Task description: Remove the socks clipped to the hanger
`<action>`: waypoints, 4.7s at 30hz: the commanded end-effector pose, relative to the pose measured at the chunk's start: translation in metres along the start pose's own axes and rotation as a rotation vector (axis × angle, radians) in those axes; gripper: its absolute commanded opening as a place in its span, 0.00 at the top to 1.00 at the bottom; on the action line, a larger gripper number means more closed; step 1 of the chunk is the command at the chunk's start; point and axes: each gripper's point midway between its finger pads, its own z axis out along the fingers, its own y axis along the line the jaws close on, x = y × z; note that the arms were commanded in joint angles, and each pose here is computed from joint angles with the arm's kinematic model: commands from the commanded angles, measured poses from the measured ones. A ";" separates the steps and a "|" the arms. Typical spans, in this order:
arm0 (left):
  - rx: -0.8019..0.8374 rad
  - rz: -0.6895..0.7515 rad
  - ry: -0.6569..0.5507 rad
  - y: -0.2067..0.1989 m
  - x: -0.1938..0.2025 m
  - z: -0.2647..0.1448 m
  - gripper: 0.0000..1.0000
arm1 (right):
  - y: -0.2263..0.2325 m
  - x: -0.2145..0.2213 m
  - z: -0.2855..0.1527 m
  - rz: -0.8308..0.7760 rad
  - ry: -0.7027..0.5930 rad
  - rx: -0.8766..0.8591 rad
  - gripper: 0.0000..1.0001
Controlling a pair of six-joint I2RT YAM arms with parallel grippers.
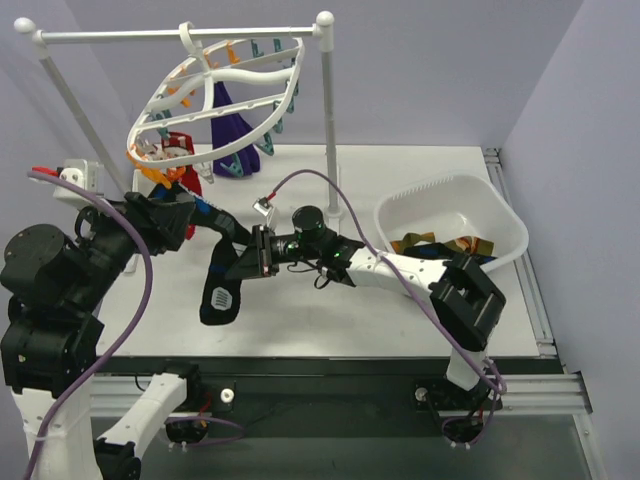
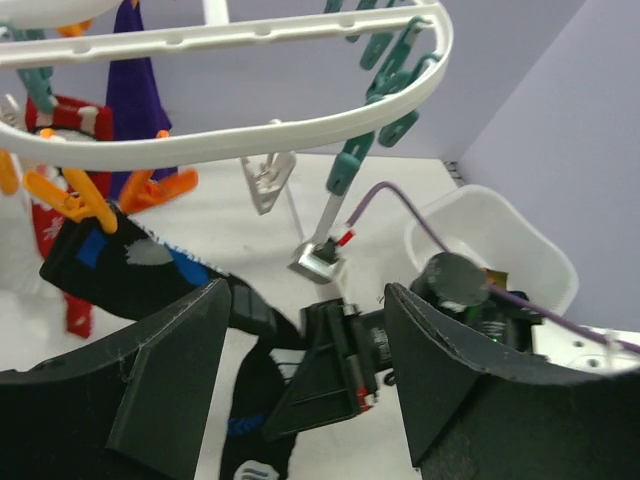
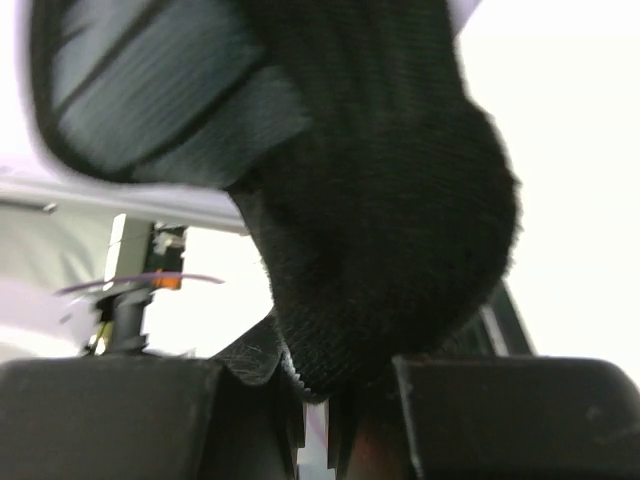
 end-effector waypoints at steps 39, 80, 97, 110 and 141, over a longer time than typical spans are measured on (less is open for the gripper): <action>-0.285 -0.303 -0.038 0.060 0.015 0.066 0.44 | 0.135 0.026 -0.106 -0.300 -0.009 -0.169 1.00; -0.070 -0.238 0.069 0.047 0.027 0.108 0.34 | 0.154 0.023 -0.116 -0.358 -0.013 -0.173 1.00; -0.092 -0.204 0.019 0.052 0.018 0.103 1.00 | 0.103 0.017 -0.146 -0.312 -0.083 0.070 1.00; -0.010 -0.168 -0.011 0.032 0.000 0.093 1.00 | 0.011 -0.072 -0.340 -0.195 -0.487 0.797 1.00; 0.209 -0.245 -0.027 -0.013 -0.016 0.087 1.00 | 0.004 -0.113 -0.140 -0.628 -0.401 0.522 0.26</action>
